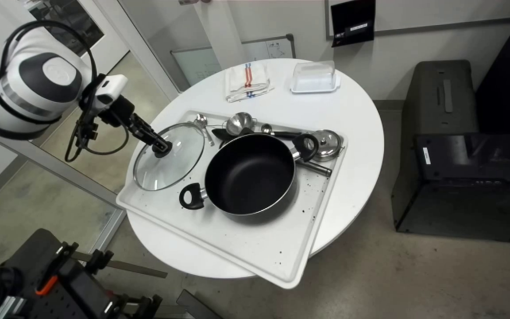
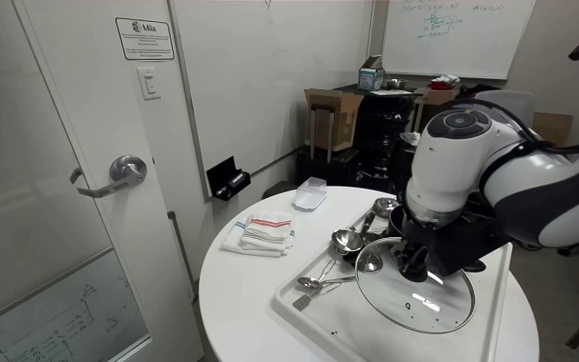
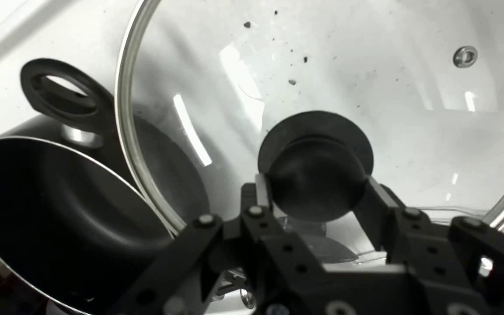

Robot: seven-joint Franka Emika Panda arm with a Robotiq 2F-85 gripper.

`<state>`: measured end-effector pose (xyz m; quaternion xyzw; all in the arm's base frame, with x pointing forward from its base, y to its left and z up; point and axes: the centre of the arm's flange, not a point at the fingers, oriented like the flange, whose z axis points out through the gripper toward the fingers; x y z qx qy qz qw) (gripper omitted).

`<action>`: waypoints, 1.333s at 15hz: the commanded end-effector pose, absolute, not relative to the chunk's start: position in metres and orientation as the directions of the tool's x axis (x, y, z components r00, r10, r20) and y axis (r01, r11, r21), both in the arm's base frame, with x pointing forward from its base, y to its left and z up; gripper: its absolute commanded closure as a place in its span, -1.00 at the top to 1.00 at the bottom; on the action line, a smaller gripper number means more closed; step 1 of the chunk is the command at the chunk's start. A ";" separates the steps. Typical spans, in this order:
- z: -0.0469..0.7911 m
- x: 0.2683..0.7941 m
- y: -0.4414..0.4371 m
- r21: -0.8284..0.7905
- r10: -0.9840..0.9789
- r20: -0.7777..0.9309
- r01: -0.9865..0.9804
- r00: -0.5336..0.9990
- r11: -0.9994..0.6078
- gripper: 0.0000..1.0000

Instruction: Remove the lid from the pot

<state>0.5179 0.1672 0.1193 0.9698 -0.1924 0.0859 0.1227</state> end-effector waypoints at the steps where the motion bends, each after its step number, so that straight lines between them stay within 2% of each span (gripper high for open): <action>1: 0.104 0.511 0.181 0.185 -0.306 0.238 -0.353 0.922 -0.917 -0.50; 20: 0.033 0.485 0.147 0.067 -0.232 0.143 -0.243 0.962 -0.968 -0.50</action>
